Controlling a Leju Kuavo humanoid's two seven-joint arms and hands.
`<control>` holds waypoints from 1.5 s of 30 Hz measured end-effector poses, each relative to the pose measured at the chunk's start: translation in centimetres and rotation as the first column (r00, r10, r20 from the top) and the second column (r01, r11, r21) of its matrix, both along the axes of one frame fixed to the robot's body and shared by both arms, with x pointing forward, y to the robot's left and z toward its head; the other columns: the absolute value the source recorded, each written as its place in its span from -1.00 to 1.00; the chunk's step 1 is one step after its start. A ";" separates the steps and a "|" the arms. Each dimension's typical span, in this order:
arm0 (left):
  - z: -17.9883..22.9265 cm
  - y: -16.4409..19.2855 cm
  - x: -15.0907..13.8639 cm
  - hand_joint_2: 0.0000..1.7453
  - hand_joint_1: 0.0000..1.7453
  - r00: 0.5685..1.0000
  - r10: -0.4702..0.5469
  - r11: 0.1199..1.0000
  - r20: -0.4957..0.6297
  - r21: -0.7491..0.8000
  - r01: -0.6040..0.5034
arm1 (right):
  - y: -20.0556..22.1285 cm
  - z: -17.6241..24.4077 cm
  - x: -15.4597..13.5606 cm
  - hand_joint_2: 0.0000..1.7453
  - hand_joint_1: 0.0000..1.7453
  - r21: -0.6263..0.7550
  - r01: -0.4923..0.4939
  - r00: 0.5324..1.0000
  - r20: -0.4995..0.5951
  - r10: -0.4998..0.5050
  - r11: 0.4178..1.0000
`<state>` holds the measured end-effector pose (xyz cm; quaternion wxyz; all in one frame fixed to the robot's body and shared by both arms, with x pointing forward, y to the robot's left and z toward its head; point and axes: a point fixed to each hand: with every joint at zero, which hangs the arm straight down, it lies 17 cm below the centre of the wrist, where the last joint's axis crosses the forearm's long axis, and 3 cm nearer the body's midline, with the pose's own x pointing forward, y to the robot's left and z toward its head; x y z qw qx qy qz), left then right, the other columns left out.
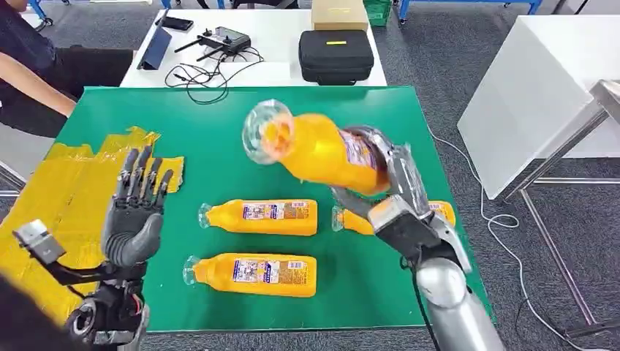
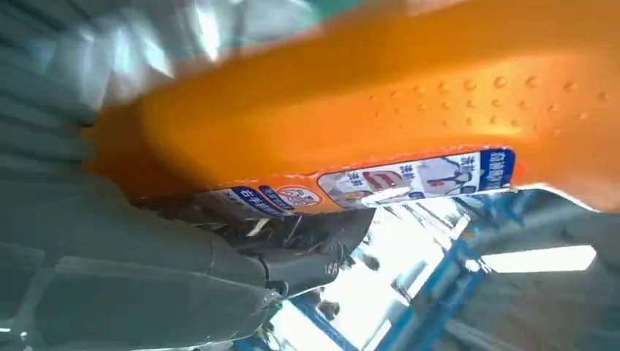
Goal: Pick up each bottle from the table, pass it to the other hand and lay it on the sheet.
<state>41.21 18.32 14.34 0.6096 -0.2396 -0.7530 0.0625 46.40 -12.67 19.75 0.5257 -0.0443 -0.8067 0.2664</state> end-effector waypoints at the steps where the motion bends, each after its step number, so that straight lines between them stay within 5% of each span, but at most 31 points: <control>1: 0.0 -0.7 0.1 1.00 -1.00 1.000 -0.017 1.000 -0.001 -0.005 0.017 | 0.8 0.2 0.3 1.00 1.00 -0.001 -0.006 1.000 0.002 0.006 1.000; 9: 2.5 -7.9 2.2 1.00 -1.00 0.985 -0.172 0.984 0.004 -0.041 0.172 | 8.1 3.3 5.7 1.00 1.00 -0.068 0.065 0.997 0.048 -0.062 0.996; 20: 3.5 -10.3 3.1 1.00 -1.00 0.988 -0.153 0.988 0.000 -0.009 0.153 | 16.7 2.2 5.6 1.00 1.00 -0.109 -0.020 0.997 -0.082 0.011 0.994; 32: 2.1 -6.9 2.4 1.00 -1.00 0.999 0.036 0.994 -0.004 0.099 -0.035 | 22.0 0.3 3.1 1.00 1.00 -0.191 -0.131 0.976 -0.195 0.093 0.973; 38: 2.1 -1.2 2.1 1.00 -1.00 0.973 0.231 0.961 0.021 0.154 -0.232 | 26.6 -3.5 -2.6 1.00 1.00 -0.346 -0.268 0.957 -0.200 0.209 0.899; 45: 1.7 3.7 -0.1 1.00 -1.00 0.943 0.332 0.932 0.021 0.148 -0.332 | 28.8 -5.7 -6.5 1.00 1.00 -0.438 -0.331 0.943 -0.170 0.285 0.836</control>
